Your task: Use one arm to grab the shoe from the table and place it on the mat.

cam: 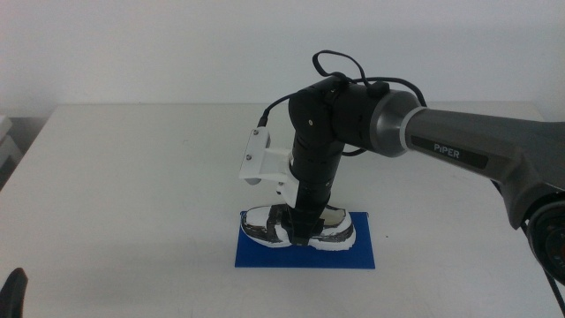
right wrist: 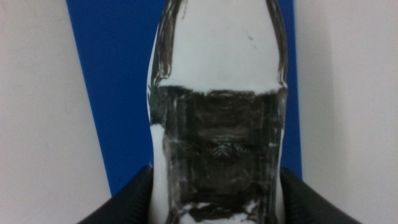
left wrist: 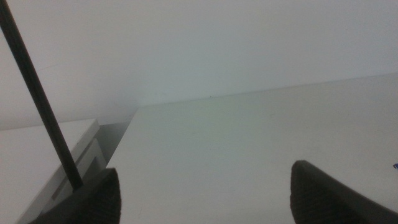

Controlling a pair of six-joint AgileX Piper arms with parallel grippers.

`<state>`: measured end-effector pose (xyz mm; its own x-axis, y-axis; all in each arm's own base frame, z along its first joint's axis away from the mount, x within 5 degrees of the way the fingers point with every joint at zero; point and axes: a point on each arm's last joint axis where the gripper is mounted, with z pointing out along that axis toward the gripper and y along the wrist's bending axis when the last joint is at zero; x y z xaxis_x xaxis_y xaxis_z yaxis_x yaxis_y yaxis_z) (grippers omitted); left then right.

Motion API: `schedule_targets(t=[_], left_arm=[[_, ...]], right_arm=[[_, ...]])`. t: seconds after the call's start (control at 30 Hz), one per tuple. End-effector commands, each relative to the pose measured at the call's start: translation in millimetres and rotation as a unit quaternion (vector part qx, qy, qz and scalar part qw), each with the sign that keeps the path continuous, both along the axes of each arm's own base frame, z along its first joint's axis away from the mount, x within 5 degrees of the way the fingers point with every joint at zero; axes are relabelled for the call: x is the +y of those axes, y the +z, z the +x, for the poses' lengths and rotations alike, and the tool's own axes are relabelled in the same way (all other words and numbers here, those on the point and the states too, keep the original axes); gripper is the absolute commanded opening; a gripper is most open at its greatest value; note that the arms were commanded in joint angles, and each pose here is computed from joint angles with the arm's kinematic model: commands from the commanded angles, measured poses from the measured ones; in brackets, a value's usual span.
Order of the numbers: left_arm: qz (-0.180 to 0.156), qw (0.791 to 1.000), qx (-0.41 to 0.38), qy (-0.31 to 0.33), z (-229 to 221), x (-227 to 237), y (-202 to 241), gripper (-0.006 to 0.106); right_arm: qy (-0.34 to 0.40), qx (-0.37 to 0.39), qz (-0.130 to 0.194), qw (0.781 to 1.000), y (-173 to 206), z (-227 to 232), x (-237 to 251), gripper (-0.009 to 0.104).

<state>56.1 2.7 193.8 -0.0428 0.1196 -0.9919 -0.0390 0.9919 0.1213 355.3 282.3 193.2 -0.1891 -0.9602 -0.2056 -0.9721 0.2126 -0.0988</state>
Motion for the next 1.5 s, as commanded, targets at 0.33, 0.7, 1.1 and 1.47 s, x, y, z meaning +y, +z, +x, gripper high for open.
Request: schedule_targets(t=[0.33, 0.7, 1.1, 1.47], left_arm=[[-0.006, 0.999, -0.042, -0.004, -0.3, -0.6, 6.1, 0.094], [-0.006, 0.999, -0.042, -0.004, -0.3, -0.6, 6.1, 0.094], [-0.006, 0.999, -0.042, -0.004, -0.3, -0.6, 6.1, 0.094], [-0.006, 0.999, -0.042, -0.004, -0.3, -0.6, 6.1, 0.094]], right_arm=[[0.012, -0.034, 0.023, 0.999, 24.3, 3.0, -2.0, -0.003], [0.016, -0.030, 0.031, 0.999, 24.8, 2.6, -1.7, 0.065], [0.005, -0.101, 0.102, 0.990, 106.6, -16.4, -14.8, 0.092], [-0.094, -0.176, 0.236, 0.951, 238.9, -74.3, -87.6, 0.092]])
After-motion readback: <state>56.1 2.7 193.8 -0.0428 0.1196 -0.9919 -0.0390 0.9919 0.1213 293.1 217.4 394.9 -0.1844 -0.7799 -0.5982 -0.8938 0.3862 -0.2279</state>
